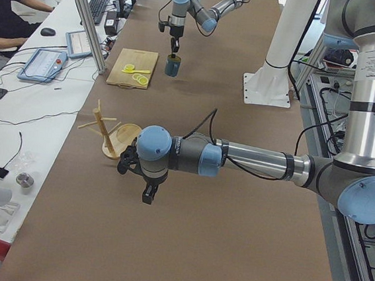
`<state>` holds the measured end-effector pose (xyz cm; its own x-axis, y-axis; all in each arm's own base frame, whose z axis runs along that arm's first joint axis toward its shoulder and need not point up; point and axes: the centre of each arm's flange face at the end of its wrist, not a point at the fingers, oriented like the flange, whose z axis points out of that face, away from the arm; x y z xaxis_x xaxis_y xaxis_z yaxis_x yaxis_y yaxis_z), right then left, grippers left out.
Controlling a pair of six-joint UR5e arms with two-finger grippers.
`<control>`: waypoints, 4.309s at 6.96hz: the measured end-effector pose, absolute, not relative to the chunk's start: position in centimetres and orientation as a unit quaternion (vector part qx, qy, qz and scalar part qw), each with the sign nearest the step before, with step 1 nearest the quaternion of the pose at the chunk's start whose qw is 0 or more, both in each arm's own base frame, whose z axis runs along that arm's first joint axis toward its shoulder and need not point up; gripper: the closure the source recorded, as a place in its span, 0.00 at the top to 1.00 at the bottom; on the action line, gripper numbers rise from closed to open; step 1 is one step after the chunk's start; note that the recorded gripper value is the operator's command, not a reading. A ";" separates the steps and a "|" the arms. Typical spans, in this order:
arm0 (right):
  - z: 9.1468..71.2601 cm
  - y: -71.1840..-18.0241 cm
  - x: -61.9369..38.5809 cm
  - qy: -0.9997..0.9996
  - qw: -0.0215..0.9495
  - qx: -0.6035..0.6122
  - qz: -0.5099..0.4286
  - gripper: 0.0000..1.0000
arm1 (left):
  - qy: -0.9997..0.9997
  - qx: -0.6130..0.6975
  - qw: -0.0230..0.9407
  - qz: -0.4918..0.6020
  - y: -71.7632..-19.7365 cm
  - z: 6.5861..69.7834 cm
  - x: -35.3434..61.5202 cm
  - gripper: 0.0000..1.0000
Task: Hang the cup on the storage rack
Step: 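Carry the blue mug with the right gripper to the table centre and release, then move the left gripper toward the mug handle while the right arm withdraws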
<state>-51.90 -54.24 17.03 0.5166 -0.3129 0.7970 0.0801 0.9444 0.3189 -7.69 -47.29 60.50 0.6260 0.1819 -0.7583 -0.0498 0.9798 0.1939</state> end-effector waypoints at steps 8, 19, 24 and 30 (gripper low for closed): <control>16.8 -48.8 -56.3 -0.418 0.881 0.110 -0.192 1.00 | 0.428 0.072 0.899 0.063 -47.2 61.1 -7.7 0.98; 22.4 -60.7 -34.9 -0.478 0.875 0.054 -0.057 1.00 | 0.454 0.343 0.760 0.315 -50.0 40.4 10.1 0.98; 30.3 -63.3 -31.0 -0.456 0.886 0.057 -0.054 1.00 | 0.508 0.322 0.650 0.464 -51.8 34.5 37.5 0.97; 32.3 -64.6 -31.2 -0.458 0.885 0.062 -0.055 1.00 | 0.517 0.410 0.616 0.430 -46.5 29.1 51.1 0.95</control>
